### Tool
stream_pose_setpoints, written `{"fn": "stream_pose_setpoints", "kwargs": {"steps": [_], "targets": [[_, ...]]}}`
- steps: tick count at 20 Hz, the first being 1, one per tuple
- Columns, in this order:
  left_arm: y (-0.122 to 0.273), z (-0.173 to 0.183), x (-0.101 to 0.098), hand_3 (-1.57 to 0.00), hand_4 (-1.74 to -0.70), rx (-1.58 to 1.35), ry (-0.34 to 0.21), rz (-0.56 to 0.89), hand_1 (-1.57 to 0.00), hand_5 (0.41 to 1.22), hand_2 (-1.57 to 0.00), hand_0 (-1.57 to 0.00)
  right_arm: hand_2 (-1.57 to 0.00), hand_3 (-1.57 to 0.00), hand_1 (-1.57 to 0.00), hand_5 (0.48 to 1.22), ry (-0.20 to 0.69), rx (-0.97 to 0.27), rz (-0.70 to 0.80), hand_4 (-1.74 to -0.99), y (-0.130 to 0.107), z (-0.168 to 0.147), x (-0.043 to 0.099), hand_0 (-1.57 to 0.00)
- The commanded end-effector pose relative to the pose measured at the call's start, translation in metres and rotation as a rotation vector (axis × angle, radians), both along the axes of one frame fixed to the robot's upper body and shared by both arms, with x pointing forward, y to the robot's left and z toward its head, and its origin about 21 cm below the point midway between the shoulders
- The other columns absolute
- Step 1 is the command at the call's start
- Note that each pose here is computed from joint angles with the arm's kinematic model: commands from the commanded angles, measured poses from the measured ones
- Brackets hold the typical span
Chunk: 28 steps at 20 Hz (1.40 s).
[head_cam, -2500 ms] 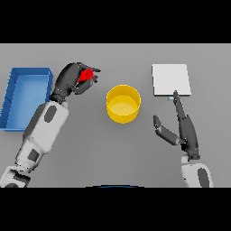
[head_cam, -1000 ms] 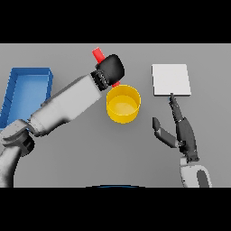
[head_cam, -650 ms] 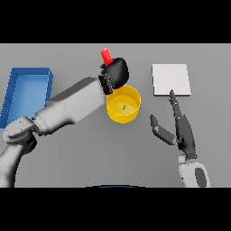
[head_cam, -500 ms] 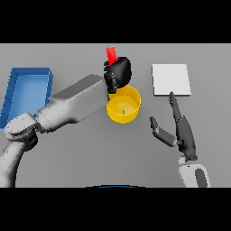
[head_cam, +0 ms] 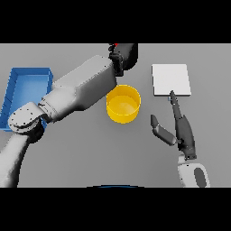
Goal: Pick up the red beaker and tilt it to pour out 1 green nut into yellow bowl. Pick up the yellow bowl and place it on the metallic measuring scale.
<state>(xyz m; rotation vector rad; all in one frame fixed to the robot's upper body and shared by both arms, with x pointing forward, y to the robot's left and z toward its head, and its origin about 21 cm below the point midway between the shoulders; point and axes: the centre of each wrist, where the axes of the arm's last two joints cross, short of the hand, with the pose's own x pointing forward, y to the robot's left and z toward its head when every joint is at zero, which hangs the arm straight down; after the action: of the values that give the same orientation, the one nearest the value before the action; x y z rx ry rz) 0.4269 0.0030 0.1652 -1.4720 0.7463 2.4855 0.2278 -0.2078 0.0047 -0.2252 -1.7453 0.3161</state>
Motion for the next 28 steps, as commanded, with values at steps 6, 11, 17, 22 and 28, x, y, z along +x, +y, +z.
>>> {"fn": "stream_pose_setpoints", "kwargs": {"steps": [6,11,17,22,28], "targets": [[0.043,0.084,0.036,-1.22,-1.73,-0.293,-0.003,0.149,-1.57,1.221,-1.57,-1.57,0.00,0.00,0.00,0.676,-0.006,0.018,0.008,-1.009,0.004,0.002,0.000,0.00],[0.110,0.127,0.058,-1.43,-1.74,-0.748,0.023,0.427,-1.57,1.221,-1.57,-1.57,0.00,0.00,0.00,0.665,-0.019,0.003,0.007,-0.999,-0.001,0.000,0.002,0.00],[0.230,0.113,0.066,-1.43,-1.74,-1.278,-0.024,0.706,-1.57,1.221,-1.57,-1.57,0.00,0.00,0.00,0.659,-0.013,0.068,0.029,-1.012,0.010,-0.001,0.005,0.00],[0.305,0.070,0.055,-1.44,-1.74,-1.617,-0.110,0.951,-1.57,1.221,-1.57,-1.57,0.00,0.00,0.00,0.652,-0.007,0.036,0.028,-1.057,0.007,0.001,0.004,0.00],[0.335,0.006,0.035,-1.48,-1.74,-1.905,-0.115,1.107,-1.57,1.221,-1.57,-1.57,0.00,0.00,0.00,0.648,-0.017,-0.025,0.007,-1.054,0.009,0.003,0.005,0.00]]}}
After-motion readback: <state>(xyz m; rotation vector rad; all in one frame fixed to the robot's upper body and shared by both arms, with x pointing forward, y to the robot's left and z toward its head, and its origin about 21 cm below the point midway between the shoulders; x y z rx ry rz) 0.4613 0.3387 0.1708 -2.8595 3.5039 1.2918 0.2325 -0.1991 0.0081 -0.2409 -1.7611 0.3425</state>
